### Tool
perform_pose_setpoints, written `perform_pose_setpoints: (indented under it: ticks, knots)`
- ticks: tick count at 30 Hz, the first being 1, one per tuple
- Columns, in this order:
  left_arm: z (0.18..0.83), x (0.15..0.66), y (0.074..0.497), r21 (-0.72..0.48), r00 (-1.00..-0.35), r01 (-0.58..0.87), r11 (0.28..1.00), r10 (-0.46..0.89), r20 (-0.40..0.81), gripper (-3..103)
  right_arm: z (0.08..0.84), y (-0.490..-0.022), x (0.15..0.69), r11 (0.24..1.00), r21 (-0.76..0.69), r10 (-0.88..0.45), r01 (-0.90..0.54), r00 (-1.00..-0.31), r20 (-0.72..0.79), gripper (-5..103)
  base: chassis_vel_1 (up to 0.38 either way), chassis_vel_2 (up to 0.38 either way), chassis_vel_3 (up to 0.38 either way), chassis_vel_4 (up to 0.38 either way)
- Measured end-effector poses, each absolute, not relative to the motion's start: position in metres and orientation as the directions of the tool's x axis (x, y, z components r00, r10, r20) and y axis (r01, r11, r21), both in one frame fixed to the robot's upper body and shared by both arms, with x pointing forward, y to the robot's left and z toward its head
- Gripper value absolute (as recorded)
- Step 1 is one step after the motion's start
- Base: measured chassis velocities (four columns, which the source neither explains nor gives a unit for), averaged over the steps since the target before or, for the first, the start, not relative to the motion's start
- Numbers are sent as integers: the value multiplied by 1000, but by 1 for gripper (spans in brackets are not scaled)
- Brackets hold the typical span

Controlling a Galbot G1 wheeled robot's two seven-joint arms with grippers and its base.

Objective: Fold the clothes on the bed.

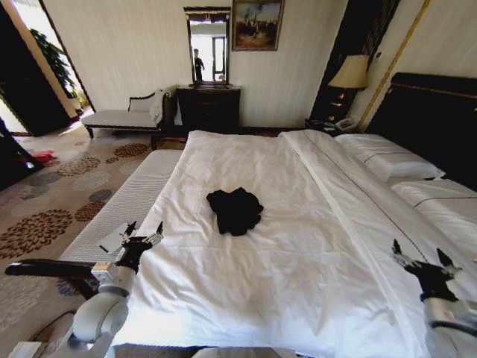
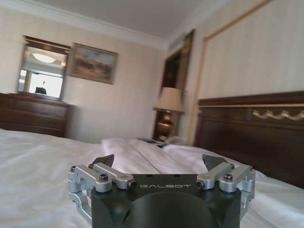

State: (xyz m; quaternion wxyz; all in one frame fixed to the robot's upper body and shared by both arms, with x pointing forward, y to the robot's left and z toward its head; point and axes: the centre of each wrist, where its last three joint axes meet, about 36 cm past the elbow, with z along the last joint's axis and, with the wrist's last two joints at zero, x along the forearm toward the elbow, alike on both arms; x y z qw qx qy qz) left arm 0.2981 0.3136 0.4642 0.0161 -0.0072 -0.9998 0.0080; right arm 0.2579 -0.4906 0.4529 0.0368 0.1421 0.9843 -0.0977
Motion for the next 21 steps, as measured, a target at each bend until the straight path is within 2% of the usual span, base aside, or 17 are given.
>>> perform_pose_setpoints:
  ticks: [3,4,9,21]
  knots:
    - [464,304,316,-2,-999,29,1000,29,36,100,470,-481,282,973,-168,144,156,-986,-83,100,0,0,0,0]
    - [464,304,316,-2,-999,29,1000,29,36,100,470,-481,282,973,-168,144,156,-986,-83,100,0,0,0,0]
    - [464,316,317,20,-997,59,998,58,50,100,484,-462,328,996,-78,-43,-39,-998,-43,100,0,0,0,0]
    - [457,322,311,28,-991,107,994,104,80,100,496,-426,402,956,110,-279,-271,-958,60,100,0,0,0,0]
